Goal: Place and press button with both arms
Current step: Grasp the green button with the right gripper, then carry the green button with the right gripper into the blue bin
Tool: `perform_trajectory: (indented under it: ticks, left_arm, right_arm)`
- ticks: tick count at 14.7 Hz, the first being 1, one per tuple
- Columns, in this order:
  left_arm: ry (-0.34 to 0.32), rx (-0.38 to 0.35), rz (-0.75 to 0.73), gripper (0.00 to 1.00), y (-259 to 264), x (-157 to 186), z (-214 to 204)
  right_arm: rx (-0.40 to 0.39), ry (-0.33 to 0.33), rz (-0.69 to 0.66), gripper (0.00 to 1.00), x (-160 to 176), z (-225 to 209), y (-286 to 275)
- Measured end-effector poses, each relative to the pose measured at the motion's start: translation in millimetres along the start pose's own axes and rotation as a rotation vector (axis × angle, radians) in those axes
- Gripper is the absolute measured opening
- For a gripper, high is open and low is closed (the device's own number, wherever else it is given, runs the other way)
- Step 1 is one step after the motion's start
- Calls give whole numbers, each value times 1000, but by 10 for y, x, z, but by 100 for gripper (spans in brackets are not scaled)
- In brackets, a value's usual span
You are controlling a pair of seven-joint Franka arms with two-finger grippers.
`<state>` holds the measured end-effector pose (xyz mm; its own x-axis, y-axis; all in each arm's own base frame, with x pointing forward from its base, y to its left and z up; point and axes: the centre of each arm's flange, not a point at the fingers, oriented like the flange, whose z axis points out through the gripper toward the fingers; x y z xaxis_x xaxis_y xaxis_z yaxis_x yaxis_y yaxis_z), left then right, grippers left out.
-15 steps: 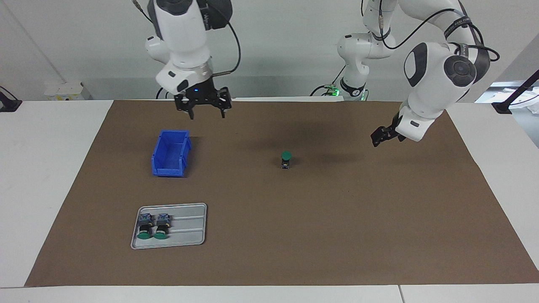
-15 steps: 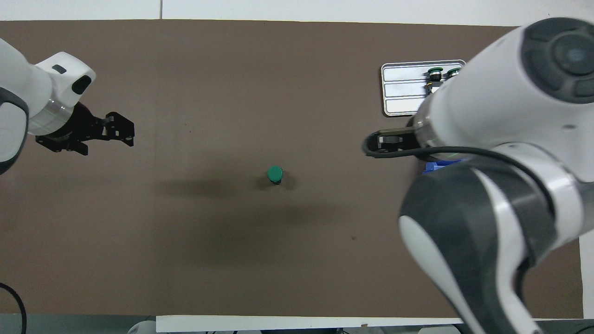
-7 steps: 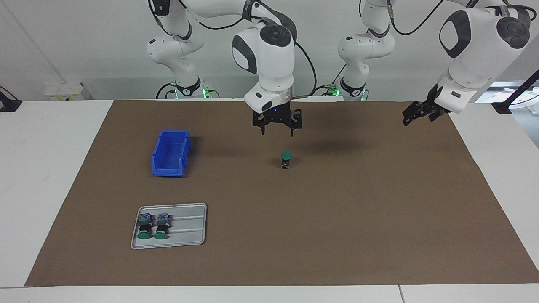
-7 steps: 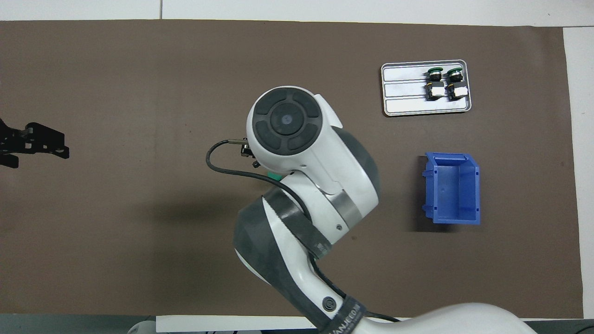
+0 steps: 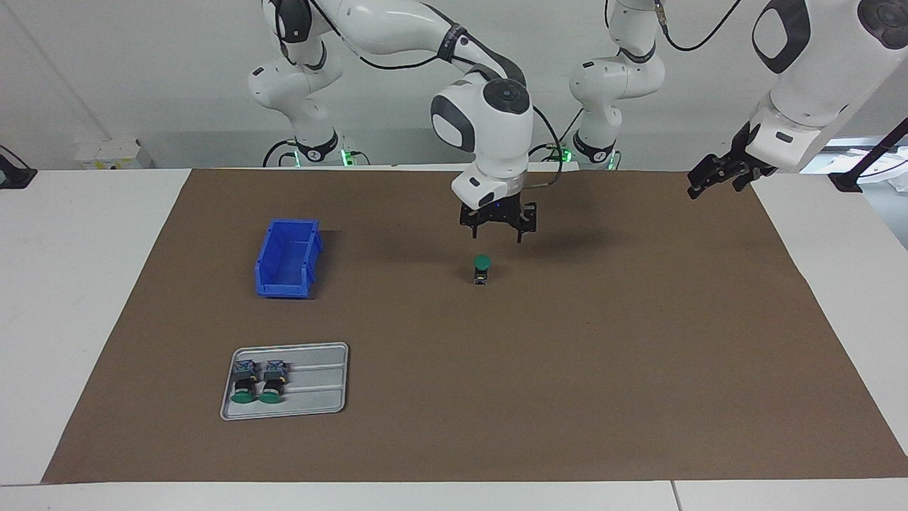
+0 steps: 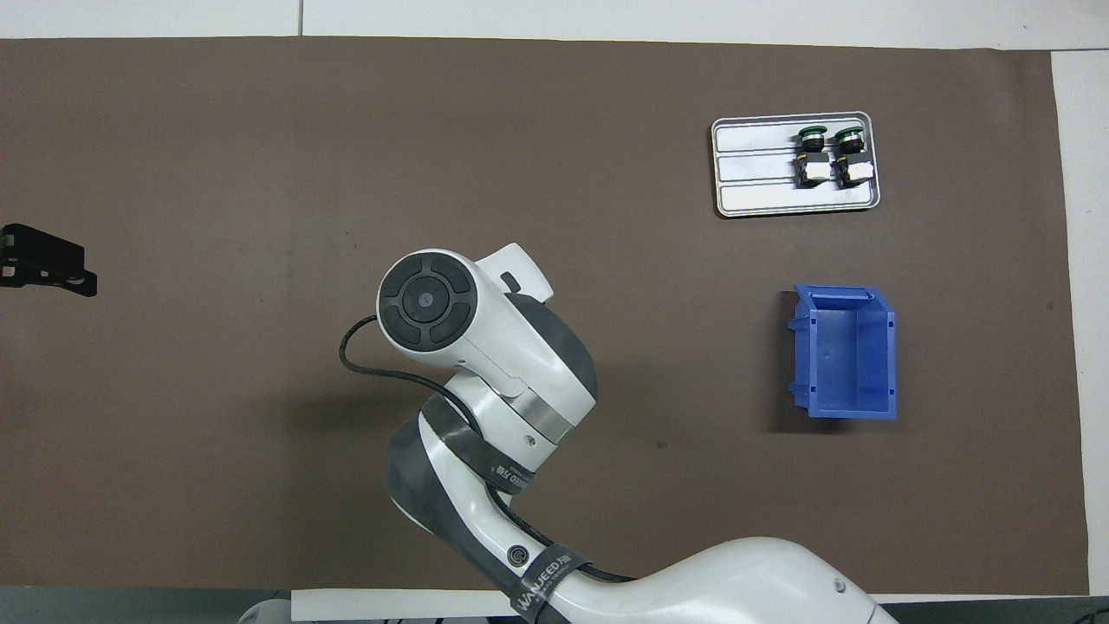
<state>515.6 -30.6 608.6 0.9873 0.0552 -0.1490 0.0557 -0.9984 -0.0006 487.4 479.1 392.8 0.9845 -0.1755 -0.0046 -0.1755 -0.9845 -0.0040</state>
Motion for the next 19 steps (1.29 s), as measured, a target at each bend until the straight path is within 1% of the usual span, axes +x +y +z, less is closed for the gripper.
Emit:
perform_trajectory:
  ticks: [4, 7, 9, 11, 12, 13, 14, 15, 16, 17, 18, 19]
  left_arm:
    - [-12, 1, 16, 100, -1, 13, 32]
    - [-12, 8, 25, 100, -7, 15, 33]
    - [-9, 45, 50, 100, -41, 18, 32]
    - [-8, 58, 63, 100, -53, 19, 32]
    - [-8, 59, 63, 100, -55, 20, 31]
    - [-8, 61, 63, 100, -58, 20, 31]
    - [-8, 61, 63, 100, -58, 20, 31]
    - [-8, 61, 63, 100, -58, 20, 31]
    - [-8, 61, 63, 100, -57, 20, 31]
    - [-8, 62, 64, 100, -55, 20, 31]
    - [-8, 62, 64, 100, -52, 19, 31]
    - [-8, 62, 65, 100, -50, 19, 31]
  right_arm:
    - [32, 30, 14, 98, 225, 187, 150]
    - [17, 27, -20, 98, 240, 438, 149]
    - [11, 23, -30, 98, 244, 503, 163]
    - [5, 19, -42, 98, 240, 572, 198]
    - [5, 19, -45, 98, 244, 622, 225]
    - [6, 19, -45, 94, 250, 683, 259]
    - [4, 18, -47, 94, 254, 737, 292]
    - [2, 16, -50, 89, 254, 771, 313]
    - [2, 16, -50, 81, 247, 788, 318]
    - [3, 16, -52, 80, 241, 793, 318]
    - [2, 16, -53, 75, 236, 793, 320]
    - [2, 15, -53, 64, 232, 789, 324]
